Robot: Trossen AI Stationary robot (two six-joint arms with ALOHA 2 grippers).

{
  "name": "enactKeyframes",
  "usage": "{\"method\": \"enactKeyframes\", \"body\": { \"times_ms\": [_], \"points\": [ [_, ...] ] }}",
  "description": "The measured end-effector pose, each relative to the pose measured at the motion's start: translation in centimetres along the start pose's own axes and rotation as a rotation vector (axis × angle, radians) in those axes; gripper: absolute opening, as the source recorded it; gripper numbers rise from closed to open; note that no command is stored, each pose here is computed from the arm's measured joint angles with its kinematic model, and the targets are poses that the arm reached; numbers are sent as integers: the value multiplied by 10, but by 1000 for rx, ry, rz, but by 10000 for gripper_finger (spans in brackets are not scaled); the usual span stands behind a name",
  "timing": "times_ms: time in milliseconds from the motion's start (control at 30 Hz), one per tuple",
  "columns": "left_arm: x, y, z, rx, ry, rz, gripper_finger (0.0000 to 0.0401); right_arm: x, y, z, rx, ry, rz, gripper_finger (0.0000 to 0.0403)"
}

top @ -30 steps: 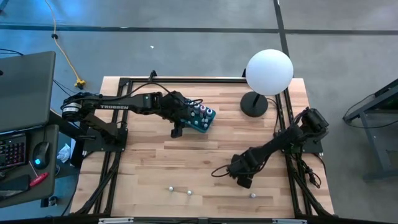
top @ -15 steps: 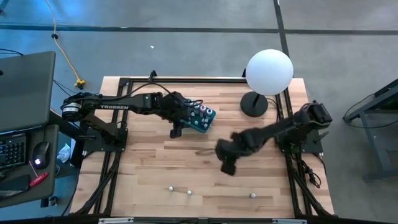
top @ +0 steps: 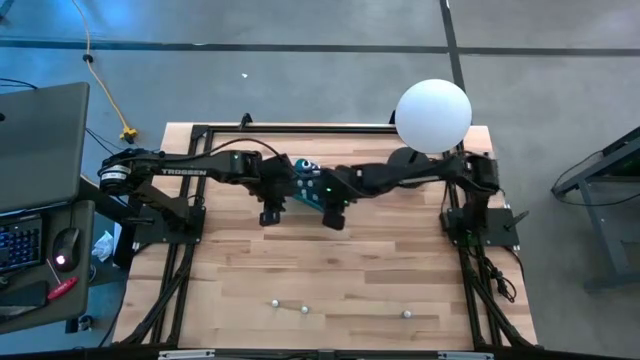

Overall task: Pick & Place food coloring
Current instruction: Put the small purple food coloring bottle into the blue bin, then put the small green food coloring bottle into the blue bin

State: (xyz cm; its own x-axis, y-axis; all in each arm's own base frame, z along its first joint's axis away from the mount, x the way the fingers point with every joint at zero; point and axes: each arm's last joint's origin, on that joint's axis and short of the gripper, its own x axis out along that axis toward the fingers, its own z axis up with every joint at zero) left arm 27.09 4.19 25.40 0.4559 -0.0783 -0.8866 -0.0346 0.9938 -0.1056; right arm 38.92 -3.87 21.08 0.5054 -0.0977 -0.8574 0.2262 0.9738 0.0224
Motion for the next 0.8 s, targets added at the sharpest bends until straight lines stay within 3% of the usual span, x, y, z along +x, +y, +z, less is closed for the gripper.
{"method": "enactKeyframes", "body": {
  "times_ms": [333, 800],
  "points": [
    [0, 2, -5, -6, 55, 61, 133, 26, -29, 21, -21, 126, 58, 82],
    [0, 2, -5, -2, 51, 73, 133, 22, -29, 24, -128, 140, 42, 125]
  ]
}}
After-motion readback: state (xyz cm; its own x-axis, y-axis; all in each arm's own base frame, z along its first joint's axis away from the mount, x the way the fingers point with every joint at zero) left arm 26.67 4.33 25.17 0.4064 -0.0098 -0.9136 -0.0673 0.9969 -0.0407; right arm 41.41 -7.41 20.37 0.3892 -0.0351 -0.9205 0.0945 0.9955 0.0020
